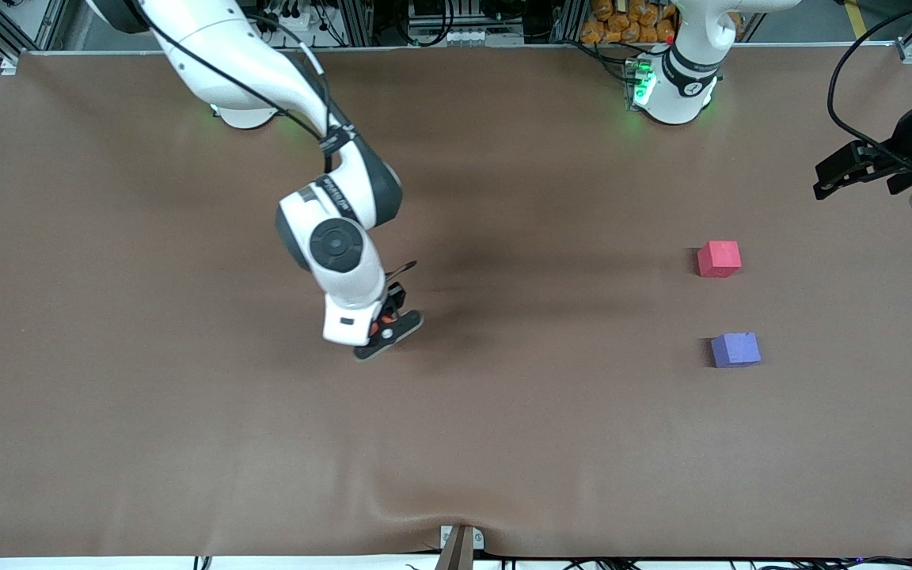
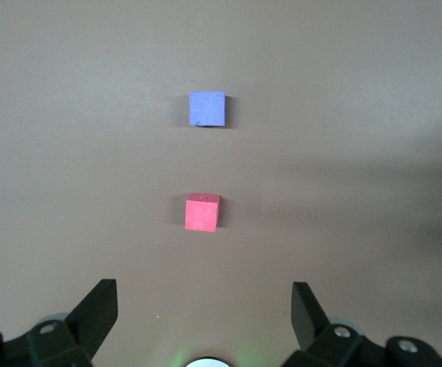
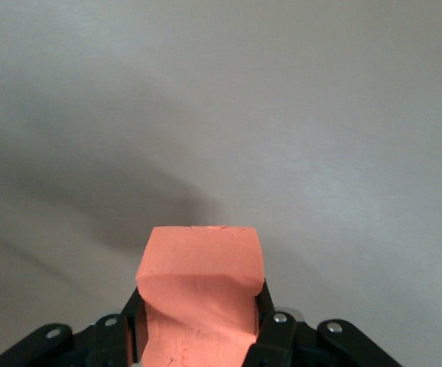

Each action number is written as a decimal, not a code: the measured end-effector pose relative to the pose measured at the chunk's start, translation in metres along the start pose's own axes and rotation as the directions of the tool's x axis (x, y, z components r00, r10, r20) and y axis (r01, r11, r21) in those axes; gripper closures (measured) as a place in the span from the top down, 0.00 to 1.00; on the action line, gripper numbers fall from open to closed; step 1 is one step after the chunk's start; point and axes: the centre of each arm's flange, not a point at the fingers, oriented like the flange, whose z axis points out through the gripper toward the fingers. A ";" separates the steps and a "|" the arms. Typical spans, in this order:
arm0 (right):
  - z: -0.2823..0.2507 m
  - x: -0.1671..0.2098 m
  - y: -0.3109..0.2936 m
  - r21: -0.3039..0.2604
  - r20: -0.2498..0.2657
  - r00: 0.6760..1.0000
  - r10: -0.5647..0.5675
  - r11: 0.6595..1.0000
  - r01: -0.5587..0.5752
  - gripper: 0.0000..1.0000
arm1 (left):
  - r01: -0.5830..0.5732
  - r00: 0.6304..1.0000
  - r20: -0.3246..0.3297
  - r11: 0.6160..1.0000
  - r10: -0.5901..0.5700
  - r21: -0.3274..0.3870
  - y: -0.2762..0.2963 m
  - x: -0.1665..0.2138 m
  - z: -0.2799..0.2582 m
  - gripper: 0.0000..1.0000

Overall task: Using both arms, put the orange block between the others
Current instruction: 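Carry the orange cube with the right gripper toward the table middle, then reach the left gripper to the orange cube held by the right gripper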

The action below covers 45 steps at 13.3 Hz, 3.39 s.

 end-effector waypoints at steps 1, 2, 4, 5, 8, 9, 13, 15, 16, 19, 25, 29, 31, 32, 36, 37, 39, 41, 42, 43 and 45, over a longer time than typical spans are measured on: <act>0.000 0.001 -0.019 0.000 -0.002 1.000 -0.026 1.000 0.026 0.56 | 0.000 1.000 -0.001 1.000 0.000 0.000 0.000 0.000 0.000 1.00; 0.000 0.002 -0.038 0.007 -0.004 1.000 -0.030 1.000 0.030 0.56 | -0.002 1.000 -0.002 1.000 0.002 0.000 0.001 0.000 -0.001 1.00; 0.001 0.002 -0.066 0.039 0.001 0.999 0.050 0.998 -0.050 0.56 | -0.006 1.000 -0.004 1.000 0.006 0.000 0.003 0.000 -0.001 1.00; 0.002 0.001 -0.073 0.051 0.006 0.994 0.105 0.993 -0.105 0.56 | -0.006 1.000 -0.004 1.000 0.006 0.000 0.003 0.000 -0.001 1.00; 0.009 0.000 -0.080 0.054 0.029 0.960 0.277 0.959 -0.278 0.56 | -0.007 1.000 -0.002 1.000 0.007 0.000 0.004 0.000 0.000 1.00; 0.015 0.000 -0.082 0.049 0.039 0.942 0.335 0.941 -0.336 0.56 | -0.007 1.000 -0.002 1.000 0.007 0.000 0.004 0.001 0.000 1.00; 0.038 0.002 -0.109 0.047 0.040 0.870 0.491 0.869 -0.493 0.56 | -0.007 1.000 -0.001 1.000 0.007 0.000 0.004 0.001 0.001 1.00; 0.043 0.006 -0.140 0.051 0.034 0.834 0.551 0.832 -0.552 0.56 | -0.013 1.000 0.002 1.000 0.013 0.001 0.007 0.001 0.002 1.00; 0.045 0.007 -0.153 0.052 0.033 0.823 0.568 0.821 -0.569 0.56 | -0.023 1.000 0.003 1.000 0.023 0.002 0.013 0.001 0.003 1.00; 0.049 0.011 -0.160 0.052 0.028 0.811 0.585 0.809 -0.585 0.56 | -0.064 0.998 0.018 0.998 0.064 0.006 0.039 0.002 0.011 1.00; 0.058 0.015 -0.160 0.049 0.029 0.811 0.585 0.809 -0.586 0.55 | -0.104 0.993 0.055 0.994 0.103 0.021 0.146 0.020 0.074 1.00; 0.046 0.017 -0.179 0.067 0.012 0.825 0.565 0.823 -0.565 0.93 | -0.129 0.990 0.058 0.991 0.127 0.024 0.202 0.031 0.122 1.00; 0.028 0.024 -0.177 0.085 -0.012 0.822 0.569 0.820 -0.566 1.00 | -0.136 0.989 0.063 0.990 0.134 0.027 0.219 0.030 0.132 1.00; 0.017 0.027 -0.169 0.090 -0.024 0.815 0.578 0.814 -0.574 1.00 | -0.126 0.990 0.065 0.992 0.124 0.030 0.226 0.027 0.134 1.00; -0.016 0.033 -0.097 0.081 -0.022 0.777 0.629 0.776 -0.626 1.00 | -0.130 0.990 0.066 0.991 0.128 0.033 0.240 0.023 0.142 1.00; -0.020 0.034 -0.082 0.082 -0.026 0.778 0.628 0.777 -0.624 1.00 | -0.132 0.990 0.059 0.991 0.130 0.029 0.244 0.027 0.149 1.00; -0.024 0.034 -0.046 0.076 -0.025 0.775 0.631 0.775 -0.628 1.00 | -0.152 0.988 0.033 0.988 0.151 0.018 0.268 0.030 0.169 1.00; -0.023 0.030 -0.006 0.056 -0.004 0.794 0.608 0.793 -0.607 1.00 | -0.081 0.997 0.010 0.997 0.080 0.010 0.313 0.021 0.193 1.00; -0.022 0.028 0.009 0.050 0.003 0.799 0.602 0.797 -0.601 1.00 | -0.029 1.000 0.001 1.000 0.029 0.004 0.333 0.016 0.202 1.00; -0.021 0.027 0.021 0.047 0.008 0.799 0.601 0.798 -0.601 1.00 | 0.017 1.000 -0.005 1.000 -0.017 -0.001 0.350 0.012 0.207 1.00; -0.016 0.023 0.038 0.041 0.016 0.809 0.588 0.808 -0.588 1.00 | 0.103 0.995 -0.012 0.995 -0.103 -0.013 0.378 0.011 0.215 1.00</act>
